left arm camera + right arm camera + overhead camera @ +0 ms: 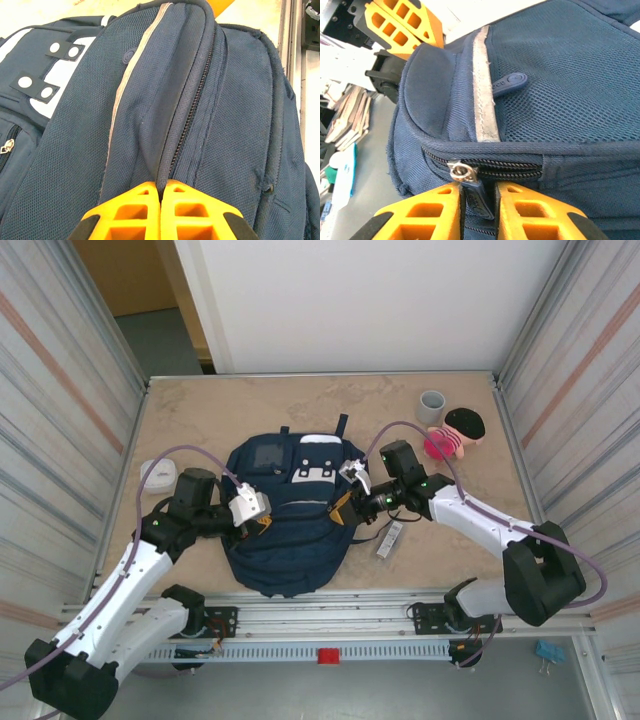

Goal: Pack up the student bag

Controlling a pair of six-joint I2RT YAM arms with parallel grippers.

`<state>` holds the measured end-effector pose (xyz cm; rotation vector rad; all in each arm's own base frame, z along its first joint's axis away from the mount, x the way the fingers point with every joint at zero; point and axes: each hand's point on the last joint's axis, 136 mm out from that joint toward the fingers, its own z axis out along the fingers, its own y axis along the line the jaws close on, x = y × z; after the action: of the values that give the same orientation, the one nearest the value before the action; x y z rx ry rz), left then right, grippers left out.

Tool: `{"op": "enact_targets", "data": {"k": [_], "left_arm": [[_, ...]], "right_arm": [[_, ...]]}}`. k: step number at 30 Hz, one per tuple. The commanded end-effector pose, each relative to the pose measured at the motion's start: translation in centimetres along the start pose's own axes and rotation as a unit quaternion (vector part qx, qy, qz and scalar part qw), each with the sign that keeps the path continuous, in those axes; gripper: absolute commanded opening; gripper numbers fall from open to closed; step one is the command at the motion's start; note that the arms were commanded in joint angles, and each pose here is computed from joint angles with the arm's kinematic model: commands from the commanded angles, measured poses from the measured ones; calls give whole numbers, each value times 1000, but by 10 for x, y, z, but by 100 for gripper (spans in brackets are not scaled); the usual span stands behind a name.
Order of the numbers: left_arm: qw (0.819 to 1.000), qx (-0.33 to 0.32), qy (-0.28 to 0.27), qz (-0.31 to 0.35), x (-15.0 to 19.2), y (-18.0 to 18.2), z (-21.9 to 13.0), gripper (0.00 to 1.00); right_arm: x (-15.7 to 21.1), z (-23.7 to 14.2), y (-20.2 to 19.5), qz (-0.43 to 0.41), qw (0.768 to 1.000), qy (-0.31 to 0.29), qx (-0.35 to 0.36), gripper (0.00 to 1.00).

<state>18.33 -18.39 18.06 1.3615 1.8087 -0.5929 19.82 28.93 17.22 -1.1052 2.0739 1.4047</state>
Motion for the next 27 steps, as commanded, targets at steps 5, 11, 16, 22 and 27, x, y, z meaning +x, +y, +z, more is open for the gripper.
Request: {"op": "enact_targets", "data": {"k": [5, 11, 16, 22, 27], "left_arm": [[999, -24, -33, 11, -18, 10, -5, 0], [999, -27, -31, 11, -18, 12, -5, 0], [999, -31, -31, 11, -18, 13, -6, 0], [997, -74, -15, -13, -16, 29, -8, 0], [992, -125, 12, -11, -10, 43, -13, 0]], "right_arm": [[-15, -9, 29, -17, 1000, -9, -15, 9], [-11, -4, 35, -5, 1000, -6, -1, 1], [-8, 5, 39, 14, 1000, 12, 24, 0], [-8, 4, 55, 40, 997, 18, 58, 0], [4, -19, 17, 102, 977, 36, 183, 0]]}}
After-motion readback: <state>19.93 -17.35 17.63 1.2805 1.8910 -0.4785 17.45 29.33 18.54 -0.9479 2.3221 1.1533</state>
